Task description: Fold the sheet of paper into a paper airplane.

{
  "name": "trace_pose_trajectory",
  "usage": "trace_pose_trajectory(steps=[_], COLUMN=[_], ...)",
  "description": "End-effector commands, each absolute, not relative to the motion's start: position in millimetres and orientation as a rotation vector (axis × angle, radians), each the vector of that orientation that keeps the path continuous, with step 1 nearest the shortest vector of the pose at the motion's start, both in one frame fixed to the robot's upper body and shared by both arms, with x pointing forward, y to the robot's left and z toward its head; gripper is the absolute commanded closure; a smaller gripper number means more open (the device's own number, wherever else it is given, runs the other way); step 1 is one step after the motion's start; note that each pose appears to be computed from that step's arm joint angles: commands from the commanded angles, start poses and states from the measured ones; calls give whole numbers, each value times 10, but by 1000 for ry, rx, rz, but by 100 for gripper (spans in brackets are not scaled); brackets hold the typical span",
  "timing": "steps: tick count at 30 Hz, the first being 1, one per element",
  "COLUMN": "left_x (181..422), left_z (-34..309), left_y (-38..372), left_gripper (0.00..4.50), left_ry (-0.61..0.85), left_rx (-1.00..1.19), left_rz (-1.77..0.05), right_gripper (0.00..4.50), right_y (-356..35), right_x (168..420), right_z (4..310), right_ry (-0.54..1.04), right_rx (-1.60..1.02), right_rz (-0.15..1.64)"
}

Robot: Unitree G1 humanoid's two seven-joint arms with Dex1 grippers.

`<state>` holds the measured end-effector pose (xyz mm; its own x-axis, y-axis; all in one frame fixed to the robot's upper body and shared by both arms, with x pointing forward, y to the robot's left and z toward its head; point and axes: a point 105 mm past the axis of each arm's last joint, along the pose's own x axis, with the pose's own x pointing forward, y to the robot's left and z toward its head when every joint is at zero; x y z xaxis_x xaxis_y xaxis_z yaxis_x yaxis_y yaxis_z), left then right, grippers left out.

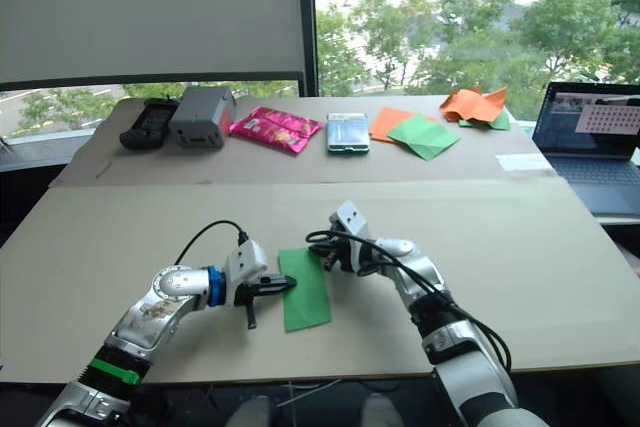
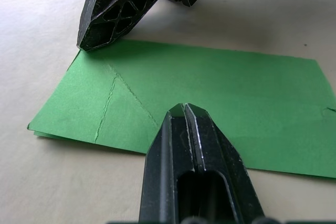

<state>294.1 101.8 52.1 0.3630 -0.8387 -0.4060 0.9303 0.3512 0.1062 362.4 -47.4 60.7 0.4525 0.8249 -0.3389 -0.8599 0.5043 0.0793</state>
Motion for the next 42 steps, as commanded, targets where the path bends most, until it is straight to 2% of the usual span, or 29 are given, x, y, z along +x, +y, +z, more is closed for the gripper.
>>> trace_pose_trajectory(steps=[1,13,42], left_x=[2922,2942,2982], left_z=[449,448,455], left_y=[1060,1064,1057], left_gripper=[450,450,450], left_ry=[344,345,340], left_rx=[366,374,382], left_rz=[-1162,-1170,-1175], right_gripper=[446,446,446], right_y=[-558,-547,-664], right_x=[3529,3161,2622], right_z=[501,442,301], right_ry=[388,414,512], right_rx=[-124,-137,-77], right_rz=[1047,1117,1186])
